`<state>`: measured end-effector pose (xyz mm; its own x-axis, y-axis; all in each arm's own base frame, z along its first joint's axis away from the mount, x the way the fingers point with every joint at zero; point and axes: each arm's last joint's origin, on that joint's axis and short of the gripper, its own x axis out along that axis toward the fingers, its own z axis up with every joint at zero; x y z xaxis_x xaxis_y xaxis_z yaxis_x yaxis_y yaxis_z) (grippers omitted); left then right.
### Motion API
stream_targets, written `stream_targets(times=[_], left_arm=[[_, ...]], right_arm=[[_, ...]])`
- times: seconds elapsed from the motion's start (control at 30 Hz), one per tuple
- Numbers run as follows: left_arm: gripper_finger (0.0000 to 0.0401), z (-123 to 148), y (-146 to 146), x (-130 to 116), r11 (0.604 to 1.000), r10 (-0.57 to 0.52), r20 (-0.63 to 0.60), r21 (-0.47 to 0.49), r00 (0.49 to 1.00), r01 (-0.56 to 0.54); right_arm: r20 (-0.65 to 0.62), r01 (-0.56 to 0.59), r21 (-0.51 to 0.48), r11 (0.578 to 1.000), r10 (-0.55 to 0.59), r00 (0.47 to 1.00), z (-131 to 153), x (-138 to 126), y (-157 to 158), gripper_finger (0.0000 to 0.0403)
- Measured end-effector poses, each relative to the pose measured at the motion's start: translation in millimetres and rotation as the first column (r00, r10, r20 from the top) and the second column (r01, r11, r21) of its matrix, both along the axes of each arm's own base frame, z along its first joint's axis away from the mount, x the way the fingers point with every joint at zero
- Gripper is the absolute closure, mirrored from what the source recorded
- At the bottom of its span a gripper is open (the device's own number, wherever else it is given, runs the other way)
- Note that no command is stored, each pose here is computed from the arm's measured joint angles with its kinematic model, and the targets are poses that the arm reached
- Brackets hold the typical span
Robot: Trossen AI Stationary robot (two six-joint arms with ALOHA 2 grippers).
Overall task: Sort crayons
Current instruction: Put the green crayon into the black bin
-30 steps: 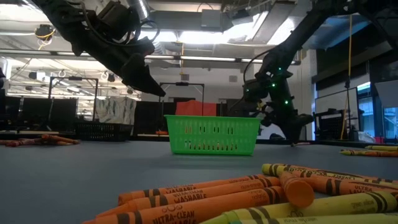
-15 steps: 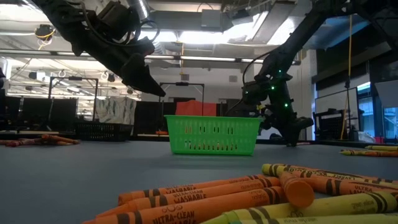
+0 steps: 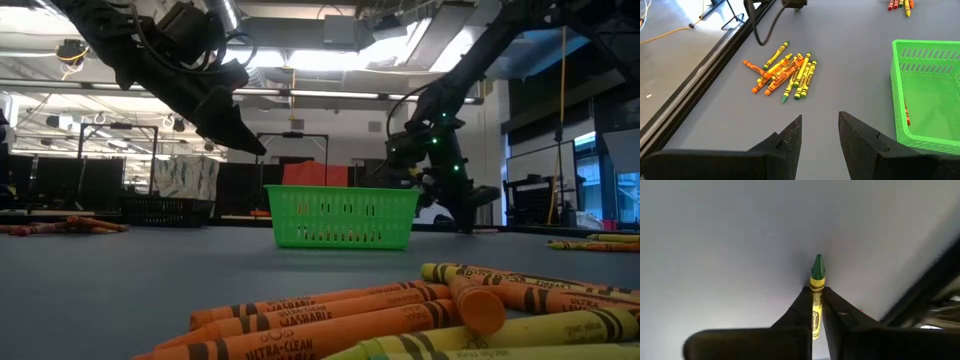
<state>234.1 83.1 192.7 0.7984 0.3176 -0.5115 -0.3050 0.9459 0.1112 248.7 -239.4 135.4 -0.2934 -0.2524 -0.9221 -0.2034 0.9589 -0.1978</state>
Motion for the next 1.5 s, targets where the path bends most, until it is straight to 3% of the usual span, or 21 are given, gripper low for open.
stream_targets(times=[0.43, 0.67, 0.83, 0.97, 1.13, 1.33, 1.5], left_arm=[[0.0289, 0, 0, 0, 1.0, 0.0, 0.0, 0.0, 1.0, 0.0], [0.0289, 0, 0, 0, 1.0, 0.0, 0.003, 0.001, 1.0, 0.0], [0.0289, 1, -5, 2, 1.0, -0.019, 0.009, 0.006, 1.0, 0.019], [0.0289, 3, -11, 6, 0.998, -0.051, 0.035, 0.026, 0.998, 0.05], [0.0289, 0, -18, 16, 0.995, -0.09, 0.073, 0.045, 0.993, 0.087], [0.0289, -15, -19, 32, 0.993, -0.11, 0.108, 0.057, 0.988, 0.104], [0.0289, -12, -14, 42, 0.988, -0.099, 0.218, 0.139, 0.971, 0.07]], right_arm=[[0.012, 0.06, 0.066, 0.996, -0.061, 0.998, 40, 23, 27, 0.0399], [0.186, 0.016, 0.02, 1.0, -0.019, 0.982, 77, 35, 62, 0.0401], [0.382, -0.016, 0.034, 0.999, 0.001, 0.924, 106, 42, 83, 0.0401], [0.544, -0.084, 0.042, 0.996, 0.048, 0.837, 122, 44, 99, 0.0401], [0.729, -0.156, 0.039, 0.987, 0.079, 0.68, 129, 34, 110, 0.0401], [0.902, -0.223, 0.009, 0.975, 0.089, 0.423, 114, 25, 123, 0.0401], [0.944, -0.257, -0.058, 0.965, 0.136, 0.299, 95, 24, 138, 0.04]])
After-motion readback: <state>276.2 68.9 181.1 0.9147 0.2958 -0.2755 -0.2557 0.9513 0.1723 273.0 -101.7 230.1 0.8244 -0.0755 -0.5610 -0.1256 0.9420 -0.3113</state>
